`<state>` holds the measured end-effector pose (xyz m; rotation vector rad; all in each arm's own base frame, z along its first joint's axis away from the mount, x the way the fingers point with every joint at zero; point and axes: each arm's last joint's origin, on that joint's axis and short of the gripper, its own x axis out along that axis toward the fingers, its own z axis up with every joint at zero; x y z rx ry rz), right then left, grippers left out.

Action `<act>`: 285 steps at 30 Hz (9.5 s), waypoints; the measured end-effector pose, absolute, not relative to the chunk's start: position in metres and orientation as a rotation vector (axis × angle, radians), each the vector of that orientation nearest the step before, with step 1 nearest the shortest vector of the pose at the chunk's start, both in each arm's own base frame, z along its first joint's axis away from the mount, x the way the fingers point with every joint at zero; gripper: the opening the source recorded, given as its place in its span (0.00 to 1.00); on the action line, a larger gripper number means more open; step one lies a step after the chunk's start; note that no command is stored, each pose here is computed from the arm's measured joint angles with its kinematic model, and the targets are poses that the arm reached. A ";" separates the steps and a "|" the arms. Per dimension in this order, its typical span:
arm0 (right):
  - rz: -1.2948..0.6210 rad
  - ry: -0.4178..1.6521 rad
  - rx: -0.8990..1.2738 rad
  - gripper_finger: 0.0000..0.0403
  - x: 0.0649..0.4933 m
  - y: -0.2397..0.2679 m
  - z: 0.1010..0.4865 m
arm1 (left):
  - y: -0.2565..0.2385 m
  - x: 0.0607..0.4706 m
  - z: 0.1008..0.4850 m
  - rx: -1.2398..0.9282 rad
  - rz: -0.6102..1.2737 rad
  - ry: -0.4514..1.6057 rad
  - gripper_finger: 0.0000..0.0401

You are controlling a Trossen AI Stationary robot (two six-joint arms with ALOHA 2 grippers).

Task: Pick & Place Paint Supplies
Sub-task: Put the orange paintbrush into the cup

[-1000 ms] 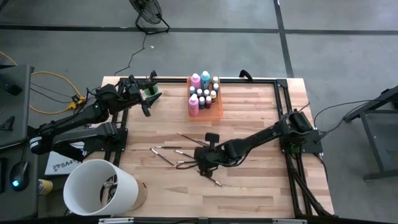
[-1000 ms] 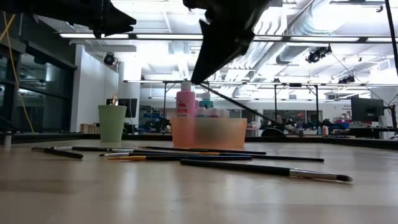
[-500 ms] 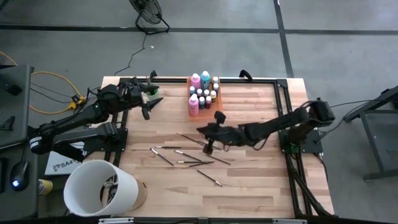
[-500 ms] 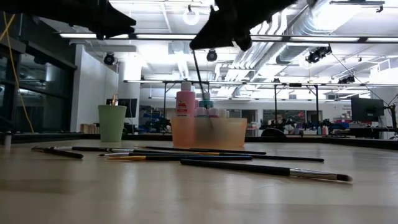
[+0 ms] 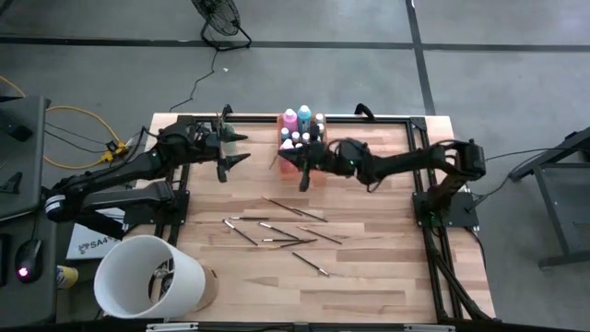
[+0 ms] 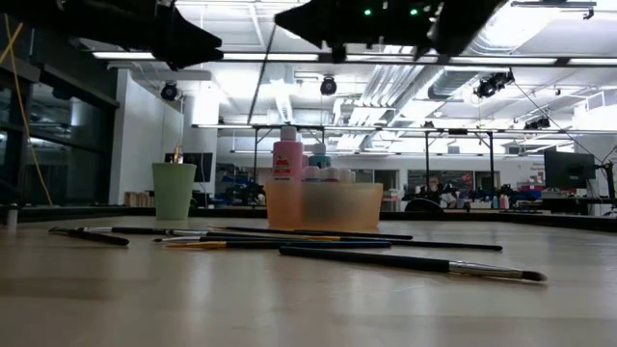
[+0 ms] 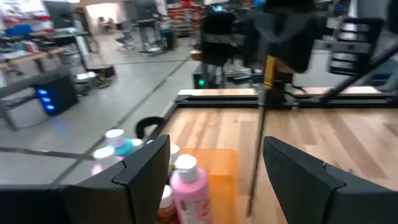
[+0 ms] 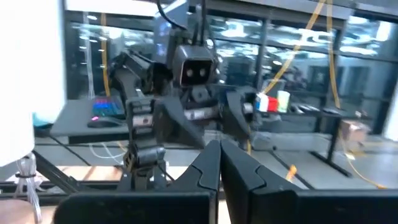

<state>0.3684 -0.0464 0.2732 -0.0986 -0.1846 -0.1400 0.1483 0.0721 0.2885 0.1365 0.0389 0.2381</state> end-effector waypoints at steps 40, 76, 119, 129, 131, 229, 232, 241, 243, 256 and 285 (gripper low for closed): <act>-0.065 -0.183 -0.184 0.01 0.410 -0.076 0.288 | 0.078 0.184 0.279 0.055 0.051 -0.016 0.63; -0.067 -0.154 -0.161 0.01 0.411 -0.075 0.286 | 0.081 0.190 0.274 0.053 0.055 0.001 0.02; -0.300 0.135 0.165 0.56 0.247 -0.050 0.233 | 0.085 0.149 0.258 0.094 0.836 -0.021 0.01; -0.268 0.080 0.187 0.56 0.240 -0.039 0.227 | 0.086 0.142 0.249 0.071 0.975 -0.032 0.01; -0.271 0.091 0.180 0.56 0.240 -0.035 0.225 | 0.087 0.142 0.242 0.061 1.030 -0.008 0.01; -0.244 0.160 0.170 0.56 0.240 -0.027 0.220 | 0.105 0.163 0.227 -0.067 1.350 -0.098 0.71; -0.240 0.176 0.202 0.56 0.240 -0.027 0.218 | 0.104 0.163 0.239 -0.044 1.298 -0.124 0.71; -0.268 0.445 0.179 0.56 0.254 -0.017 0.246 | 0.096 0.154 0.258 -0.002 1.146 -0.168 0.70; -0.262 0.515 0.168 0.56 0.256 -0.013 0.257 | 0.095 0.153 0.259 0.002 1.110 -0.169 0.70; -0.202 0.919 0.339 0.56 0.255 0.024 0.252 | 0.090 0.150 0.260 0.015 0.987 -0.140 0.70; -0.174 1.227 0.253 0.47 0.418 0.059 0.176 | 0.090 0.150 0.254 0.014 0.977 -0.071 0.70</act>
